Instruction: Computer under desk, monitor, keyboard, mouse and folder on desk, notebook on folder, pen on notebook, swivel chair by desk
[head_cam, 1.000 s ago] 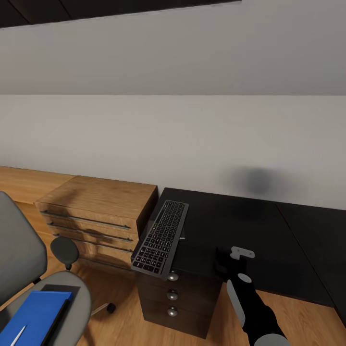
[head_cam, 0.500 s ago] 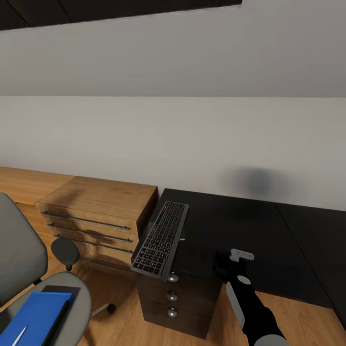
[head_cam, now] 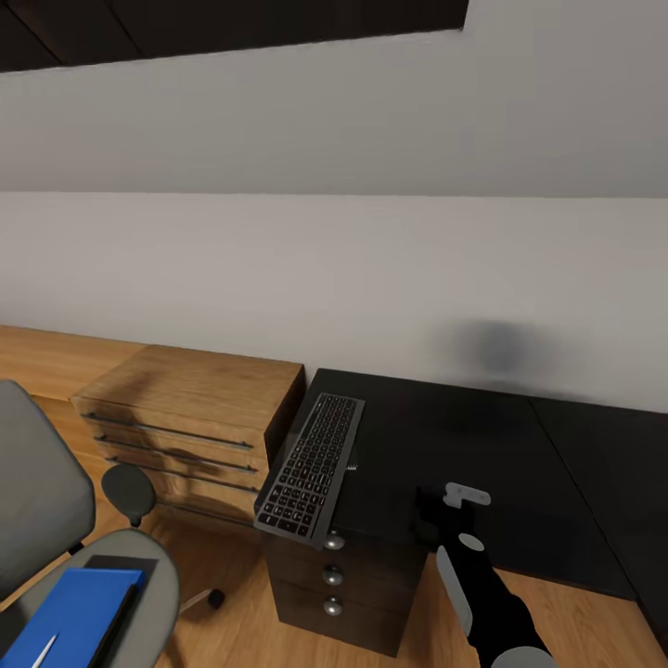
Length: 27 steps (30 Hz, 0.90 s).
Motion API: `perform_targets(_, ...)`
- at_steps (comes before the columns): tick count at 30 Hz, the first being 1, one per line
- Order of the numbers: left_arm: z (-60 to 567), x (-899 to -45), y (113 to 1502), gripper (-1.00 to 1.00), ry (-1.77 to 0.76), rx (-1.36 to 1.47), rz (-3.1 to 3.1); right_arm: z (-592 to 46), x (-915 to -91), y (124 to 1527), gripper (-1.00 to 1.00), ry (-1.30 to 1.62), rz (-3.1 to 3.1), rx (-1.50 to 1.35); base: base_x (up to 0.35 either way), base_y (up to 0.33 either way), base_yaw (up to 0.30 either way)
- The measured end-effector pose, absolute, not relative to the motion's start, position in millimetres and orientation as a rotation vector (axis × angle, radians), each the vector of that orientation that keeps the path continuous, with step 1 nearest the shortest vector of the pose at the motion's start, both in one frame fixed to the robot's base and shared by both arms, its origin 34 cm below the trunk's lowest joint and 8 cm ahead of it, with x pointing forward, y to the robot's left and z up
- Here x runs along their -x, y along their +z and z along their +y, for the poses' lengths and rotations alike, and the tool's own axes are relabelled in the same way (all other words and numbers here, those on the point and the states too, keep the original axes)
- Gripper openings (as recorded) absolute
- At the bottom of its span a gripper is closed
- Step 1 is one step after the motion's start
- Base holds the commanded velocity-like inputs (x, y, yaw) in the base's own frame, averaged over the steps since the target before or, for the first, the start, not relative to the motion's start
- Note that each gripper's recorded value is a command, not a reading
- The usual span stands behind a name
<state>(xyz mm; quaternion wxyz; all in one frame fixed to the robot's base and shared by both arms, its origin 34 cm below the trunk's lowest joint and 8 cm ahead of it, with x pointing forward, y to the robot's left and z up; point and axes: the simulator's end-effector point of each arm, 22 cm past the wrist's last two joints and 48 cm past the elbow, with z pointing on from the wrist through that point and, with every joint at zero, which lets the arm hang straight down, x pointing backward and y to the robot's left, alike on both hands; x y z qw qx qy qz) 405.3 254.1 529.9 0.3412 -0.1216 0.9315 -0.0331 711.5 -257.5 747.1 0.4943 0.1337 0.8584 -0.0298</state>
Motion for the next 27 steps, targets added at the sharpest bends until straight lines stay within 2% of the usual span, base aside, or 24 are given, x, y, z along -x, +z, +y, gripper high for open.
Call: perform_targets(27,252.8,-403.4,569.9,1.0,-0.088,0.318,2.424,-256.8,-710.4,787.4,1.0,-0.066,2.079,-0.323,0.0,0.0,0.0)
